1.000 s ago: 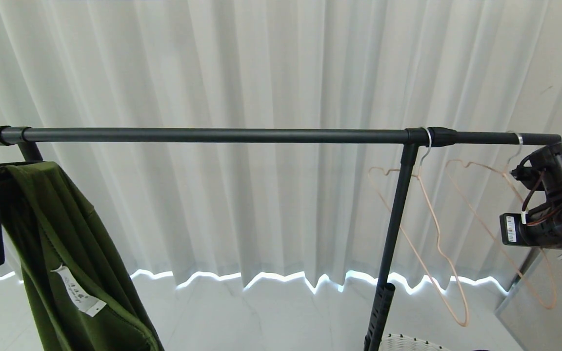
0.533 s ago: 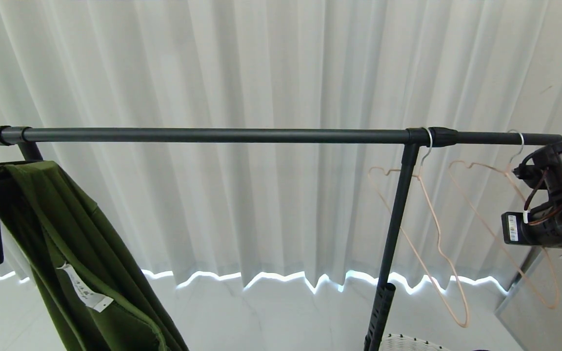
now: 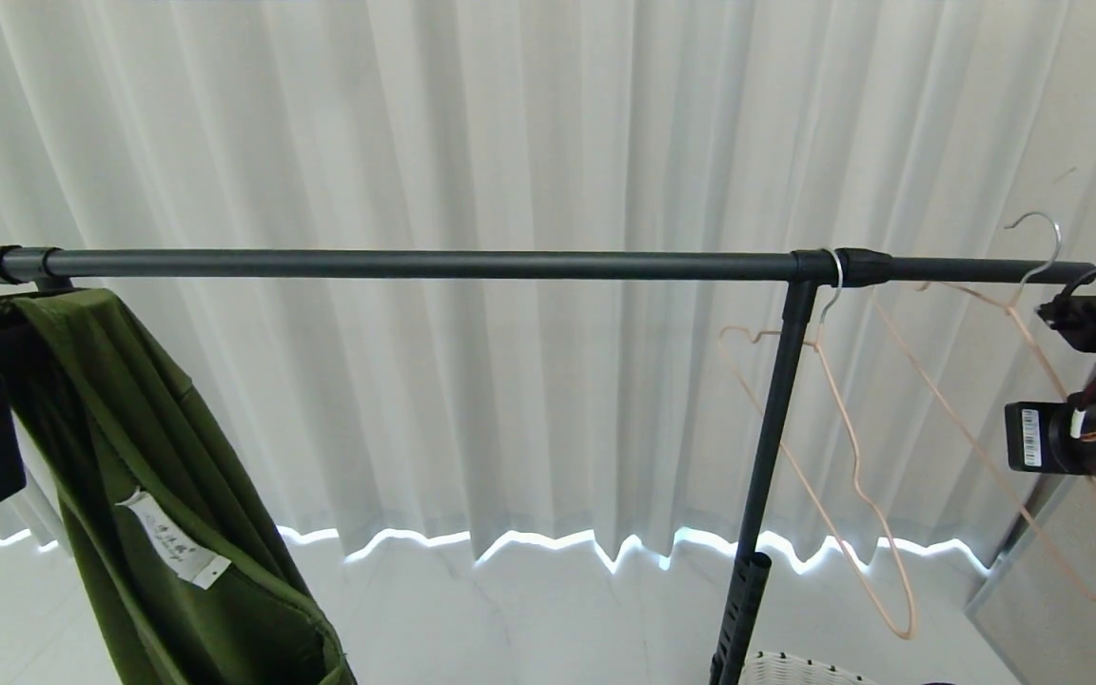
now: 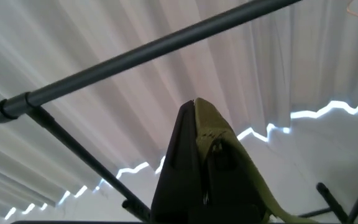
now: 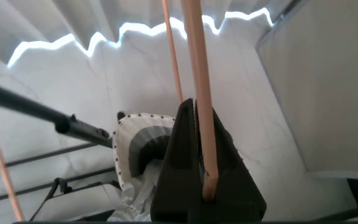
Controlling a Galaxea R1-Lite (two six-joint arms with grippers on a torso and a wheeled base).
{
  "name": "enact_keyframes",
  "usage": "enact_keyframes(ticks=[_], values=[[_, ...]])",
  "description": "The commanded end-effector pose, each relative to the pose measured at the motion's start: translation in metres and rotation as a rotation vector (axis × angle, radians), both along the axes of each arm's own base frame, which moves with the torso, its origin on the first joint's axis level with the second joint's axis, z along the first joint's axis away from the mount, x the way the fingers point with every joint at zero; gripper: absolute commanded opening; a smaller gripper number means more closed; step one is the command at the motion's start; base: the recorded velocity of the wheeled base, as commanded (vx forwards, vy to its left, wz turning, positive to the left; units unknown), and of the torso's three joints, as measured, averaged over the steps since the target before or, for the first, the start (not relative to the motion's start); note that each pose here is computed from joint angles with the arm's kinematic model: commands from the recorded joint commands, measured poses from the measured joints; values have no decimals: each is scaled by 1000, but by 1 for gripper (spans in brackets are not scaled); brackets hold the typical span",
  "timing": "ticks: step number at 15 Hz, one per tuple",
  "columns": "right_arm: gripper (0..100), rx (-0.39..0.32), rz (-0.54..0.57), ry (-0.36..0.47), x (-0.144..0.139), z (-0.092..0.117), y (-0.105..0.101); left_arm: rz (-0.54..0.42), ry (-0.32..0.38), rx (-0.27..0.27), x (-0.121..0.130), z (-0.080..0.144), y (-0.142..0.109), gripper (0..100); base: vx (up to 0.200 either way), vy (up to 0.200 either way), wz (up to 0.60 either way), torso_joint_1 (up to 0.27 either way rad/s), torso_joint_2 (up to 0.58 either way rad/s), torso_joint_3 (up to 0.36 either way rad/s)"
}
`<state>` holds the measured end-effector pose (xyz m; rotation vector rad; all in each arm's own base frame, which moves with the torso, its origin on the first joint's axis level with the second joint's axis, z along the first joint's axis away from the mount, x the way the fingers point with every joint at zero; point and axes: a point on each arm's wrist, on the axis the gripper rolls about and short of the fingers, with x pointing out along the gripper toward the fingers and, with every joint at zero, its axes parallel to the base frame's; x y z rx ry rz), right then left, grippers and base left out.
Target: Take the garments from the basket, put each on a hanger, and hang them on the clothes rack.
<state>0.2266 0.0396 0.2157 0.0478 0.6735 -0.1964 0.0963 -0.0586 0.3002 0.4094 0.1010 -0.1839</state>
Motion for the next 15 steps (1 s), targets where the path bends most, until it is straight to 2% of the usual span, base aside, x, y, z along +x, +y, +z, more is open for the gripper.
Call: enact_keyframes(ticks=[1, 4, 7, 9, 15], values=[[0, 16, 31, -54, -28, 10, 0, -3, -10, 28, 1, -7, -1, 0, 0, 0, 0, 0, 0, 0], [0, 23, 48, -84, -51, 13, -3, -1, -34, 26, 3, -8, -2, 0, 0, 0, 0, 0, 0, 0], [0, 20, 49, -81, -66, 7, -6, 10, -36, 34, 4, -8, -1, 0, 0, 0, 0, 0, 0, 0], [0, 19, 51, -72, -71, 2, -7, 28, -45, 74, 5, -7, 2, 0, -200, 0, 0, 2, 0, 2], [0, 17, 50, -60, -73, -2, -8, 36, -43, 84, 6, -8, 2, 0, -200, 0, 0, 3, 3, 3]])
